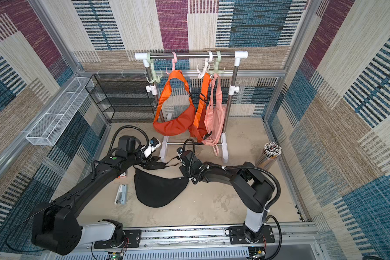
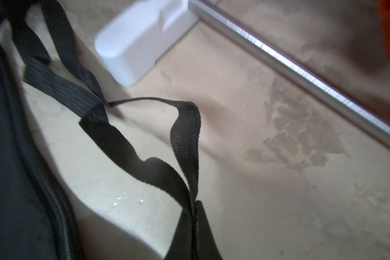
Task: Hang the bag on a hook
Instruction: Pick up the bag from the center of the board.
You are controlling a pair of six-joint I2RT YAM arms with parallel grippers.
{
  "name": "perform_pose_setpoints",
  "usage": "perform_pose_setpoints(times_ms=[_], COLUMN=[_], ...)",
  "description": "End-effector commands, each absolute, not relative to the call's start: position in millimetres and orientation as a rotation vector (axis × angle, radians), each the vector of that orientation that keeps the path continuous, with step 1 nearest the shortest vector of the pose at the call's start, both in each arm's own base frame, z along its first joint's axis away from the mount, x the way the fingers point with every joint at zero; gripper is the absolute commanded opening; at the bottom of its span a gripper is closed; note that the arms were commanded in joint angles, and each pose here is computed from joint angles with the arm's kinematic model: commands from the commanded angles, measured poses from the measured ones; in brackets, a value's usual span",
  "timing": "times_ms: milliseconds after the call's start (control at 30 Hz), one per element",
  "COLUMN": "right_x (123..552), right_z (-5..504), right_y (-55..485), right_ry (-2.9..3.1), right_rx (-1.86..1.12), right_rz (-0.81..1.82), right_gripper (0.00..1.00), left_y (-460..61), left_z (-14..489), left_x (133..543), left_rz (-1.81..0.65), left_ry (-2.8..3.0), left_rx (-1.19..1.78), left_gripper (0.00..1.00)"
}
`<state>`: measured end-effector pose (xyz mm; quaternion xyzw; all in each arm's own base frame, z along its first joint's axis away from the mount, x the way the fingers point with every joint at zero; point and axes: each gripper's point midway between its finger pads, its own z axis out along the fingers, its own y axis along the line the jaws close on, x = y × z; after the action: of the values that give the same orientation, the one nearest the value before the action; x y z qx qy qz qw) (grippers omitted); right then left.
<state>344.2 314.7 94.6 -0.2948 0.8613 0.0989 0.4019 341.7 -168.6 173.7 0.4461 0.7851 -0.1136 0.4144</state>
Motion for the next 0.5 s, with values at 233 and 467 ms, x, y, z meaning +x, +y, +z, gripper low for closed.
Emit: perform_pose_setpoints(times_ms=[233,467], right_x=[341.9,329.4], right_z=[193.4,208.7], right_y=[323.2,327.1], right_ry=[1.894,1.848], right_rx=[-0.807,-0.838], right_rz=[0.318,0.394], right_gripper=[0.00,0.00], left_y=[-219.9,-229.8], left_z=[172.5,162.9], left_x=[355.3,392.3], left_rz=[-0.248,-0.166], left_ry=[1.713,1.690], left_rx=[1.248,1.135], left_gripper=[0.69,0.80])
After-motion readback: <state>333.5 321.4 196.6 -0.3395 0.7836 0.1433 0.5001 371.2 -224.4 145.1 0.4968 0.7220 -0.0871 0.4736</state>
